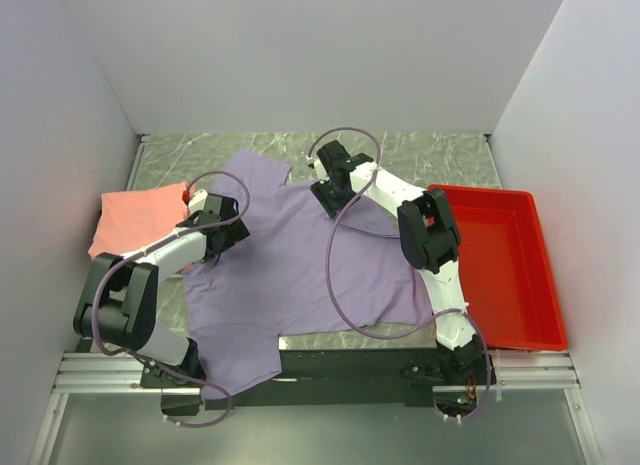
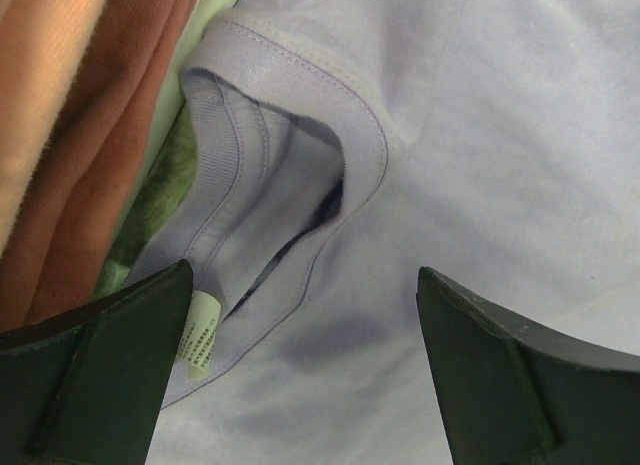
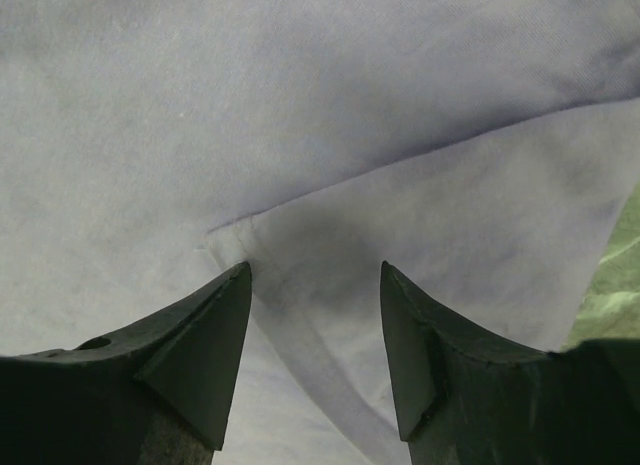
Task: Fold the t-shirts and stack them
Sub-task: Flatten the tshirt out
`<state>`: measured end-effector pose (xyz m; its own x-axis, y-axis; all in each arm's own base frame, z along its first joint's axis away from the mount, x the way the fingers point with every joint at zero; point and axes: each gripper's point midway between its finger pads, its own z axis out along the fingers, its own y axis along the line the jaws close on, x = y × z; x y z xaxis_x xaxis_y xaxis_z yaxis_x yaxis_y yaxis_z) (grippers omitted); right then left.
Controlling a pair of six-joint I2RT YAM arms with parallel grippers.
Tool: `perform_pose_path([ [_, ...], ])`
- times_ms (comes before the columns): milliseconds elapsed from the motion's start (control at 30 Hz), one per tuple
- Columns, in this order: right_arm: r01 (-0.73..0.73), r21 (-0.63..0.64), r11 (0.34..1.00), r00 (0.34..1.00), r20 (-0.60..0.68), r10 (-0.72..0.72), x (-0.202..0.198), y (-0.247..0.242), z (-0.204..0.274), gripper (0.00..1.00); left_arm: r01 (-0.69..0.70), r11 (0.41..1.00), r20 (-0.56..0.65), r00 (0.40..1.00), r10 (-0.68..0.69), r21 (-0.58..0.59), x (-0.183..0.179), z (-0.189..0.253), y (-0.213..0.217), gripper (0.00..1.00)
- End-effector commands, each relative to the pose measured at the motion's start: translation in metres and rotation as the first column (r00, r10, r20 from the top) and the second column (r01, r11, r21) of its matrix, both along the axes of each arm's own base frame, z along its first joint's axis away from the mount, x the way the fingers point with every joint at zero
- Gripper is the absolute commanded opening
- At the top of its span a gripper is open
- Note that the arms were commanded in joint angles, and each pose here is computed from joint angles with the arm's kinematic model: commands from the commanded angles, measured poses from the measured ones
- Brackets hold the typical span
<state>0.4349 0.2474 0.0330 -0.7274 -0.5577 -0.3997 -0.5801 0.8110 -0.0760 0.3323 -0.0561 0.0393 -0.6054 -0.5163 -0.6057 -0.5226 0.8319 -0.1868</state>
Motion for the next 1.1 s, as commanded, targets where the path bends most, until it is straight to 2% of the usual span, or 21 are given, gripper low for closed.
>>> perform_pose_path([
  [0, -0.025, -0.010, 1.000, 0.999, 0.022, 0.025, 0.008, 0.004, 0.006, 0.61, -0.024, 1.000, 0.041, 0.999, 0.024, 0.000, 0.013, 0.010, 0.000, 0.99],
  [467, -0.050, 0.008, 0.999, 0.998, 0.031, 0.049, -0.008, 0.011, 0.015, 0.59, -0.031, 1.000, 0.034, 0.999, 0.031, 0.002, 0.013, 0.008, 0.000, 0.99],
  [600, 0.009, 0.044, 0.999, 0.998, 0.069, -0.012, -0.001, 0.014, 0.032, 0.59, -0.034, 0.999, 0.029, 0.999, 0.034, 0.004, 0.012, 0.006, 0.001, 0.99],
  [833, 0.206, 0.184, 0.961, 0.972, 0.078, -0.223, 0.002, 0.027, 0.054, 0.58, -0.035, 0.999, 0.028, 0.999, 0.034, 0.002, 0.012, 0.006, 0.001, 0.99],
  [1067, 0.268, 0.147, 0.952, 0.960, 0.041, -0.276, -0.001, 0.028, 0.028, 0.58, -0.035, 0.999, 0.028, 0.999, 0.034, 0.002, 0.013, 0.006, 0.001, 0.99],
])
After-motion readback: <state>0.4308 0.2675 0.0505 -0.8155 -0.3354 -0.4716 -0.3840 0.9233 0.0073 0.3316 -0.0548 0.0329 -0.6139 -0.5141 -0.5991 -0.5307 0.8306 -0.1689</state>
